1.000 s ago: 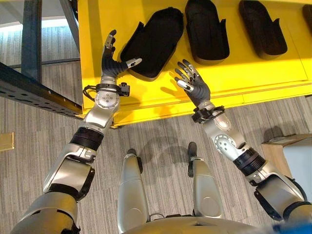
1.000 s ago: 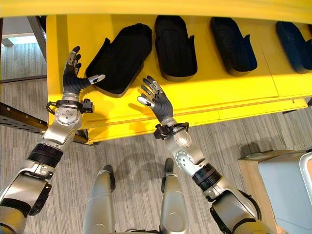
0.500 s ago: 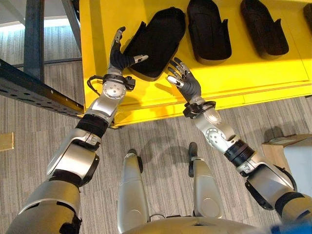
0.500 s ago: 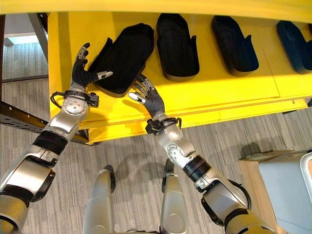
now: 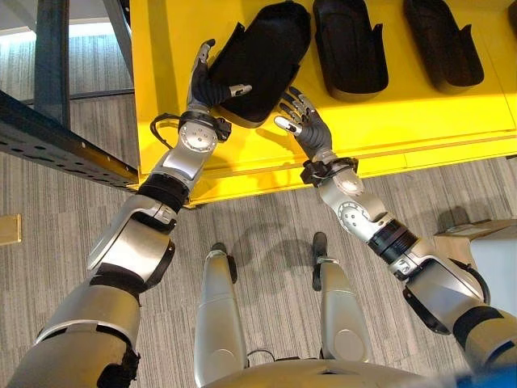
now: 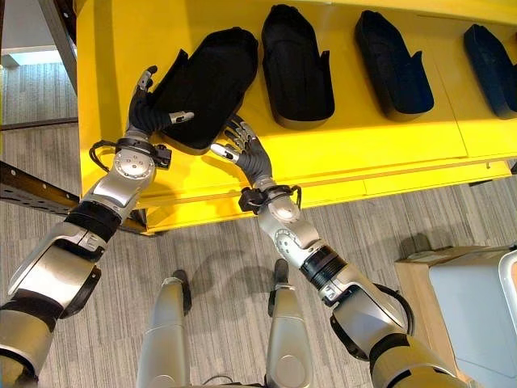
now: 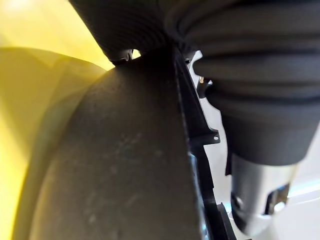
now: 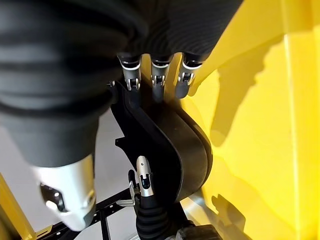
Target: Move parts from the plastic box to the shelf.
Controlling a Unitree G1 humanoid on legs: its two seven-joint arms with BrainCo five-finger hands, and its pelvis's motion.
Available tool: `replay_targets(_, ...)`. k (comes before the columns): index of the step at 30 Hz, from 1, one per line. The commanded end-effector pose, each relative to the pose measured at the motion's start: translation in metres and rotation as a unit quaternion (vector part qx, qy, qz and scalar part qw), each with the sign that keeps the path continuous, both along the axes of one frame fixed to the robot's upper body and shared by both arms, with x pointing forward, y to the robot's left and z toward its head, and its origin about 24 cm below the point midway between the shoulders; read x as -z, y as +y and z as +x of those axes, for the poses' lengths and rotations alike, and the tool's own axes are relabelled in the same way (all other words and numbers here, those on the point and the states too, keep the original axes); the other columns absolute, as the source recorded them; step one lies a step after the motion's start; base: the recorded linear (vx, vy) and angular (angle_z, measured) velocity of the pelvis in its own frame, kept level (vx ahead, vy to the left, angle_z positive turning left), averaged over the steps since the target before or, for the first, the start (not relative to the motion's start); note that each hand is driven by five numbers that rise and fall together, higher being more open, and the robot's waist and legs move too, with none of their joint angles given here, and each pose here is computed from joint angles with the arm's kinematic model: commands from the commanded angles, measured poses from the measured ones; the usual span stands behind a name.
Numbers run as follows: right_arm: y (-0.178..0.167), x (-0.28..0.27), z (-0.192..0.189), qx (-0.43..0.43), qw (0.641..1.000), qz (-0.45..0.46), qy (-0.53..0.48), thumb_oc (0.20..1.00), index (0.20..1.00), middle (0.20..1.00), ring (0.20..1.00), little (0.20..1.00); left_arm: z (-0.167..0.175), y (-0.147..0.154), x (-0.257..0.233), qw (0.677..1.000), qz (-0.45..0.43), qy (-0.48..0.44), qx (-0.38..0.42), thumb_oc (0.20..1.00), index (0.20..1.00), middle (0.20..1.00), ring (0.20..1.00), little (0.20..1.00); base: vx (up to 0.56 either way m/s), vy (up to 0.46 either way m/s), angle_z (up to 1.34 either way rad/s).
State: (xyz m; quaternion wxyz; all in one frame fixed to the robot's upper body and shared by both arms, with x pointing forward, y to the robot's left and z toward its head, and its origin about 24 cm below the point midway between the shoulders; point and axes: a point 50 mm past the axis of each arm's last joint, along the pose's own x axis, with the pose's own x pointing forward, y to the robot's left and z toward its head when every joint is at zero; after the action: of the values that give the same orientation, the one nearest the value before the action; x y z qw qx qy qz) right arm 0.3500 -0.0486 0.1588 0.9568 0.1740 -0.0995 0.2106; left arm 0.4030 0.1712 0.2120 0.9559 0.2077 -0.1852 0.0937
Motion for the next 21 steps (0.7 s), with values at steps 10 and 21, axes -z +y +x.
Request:
replay_targets(10, 0.003, -0.049, 0.011, 0.018, 0.997, 0.021, -0.070, 1.000, 1.000, 1.000, 1.000, 1.000, -0.005, -0.008, 0.041, 0.994, -0.089, 0.052, 0.032, 1.000, 1.000, 1.000, 1.000, 1.000, 0.00, 0.000, 0.00)
replay_targets(21, -0.002, -0.066, 0.017, 0.044, 0.995, 0.016, -0.088, 1.000, 1.000, 1.000, 1.000, 1.000, -0.028, -0.014, 0.073, 0.984, -0.145, 0.067, 0.079, 1.000, 1.000, 1.000, 1.000, 1.000, 0.00, 0.000, 0.00)
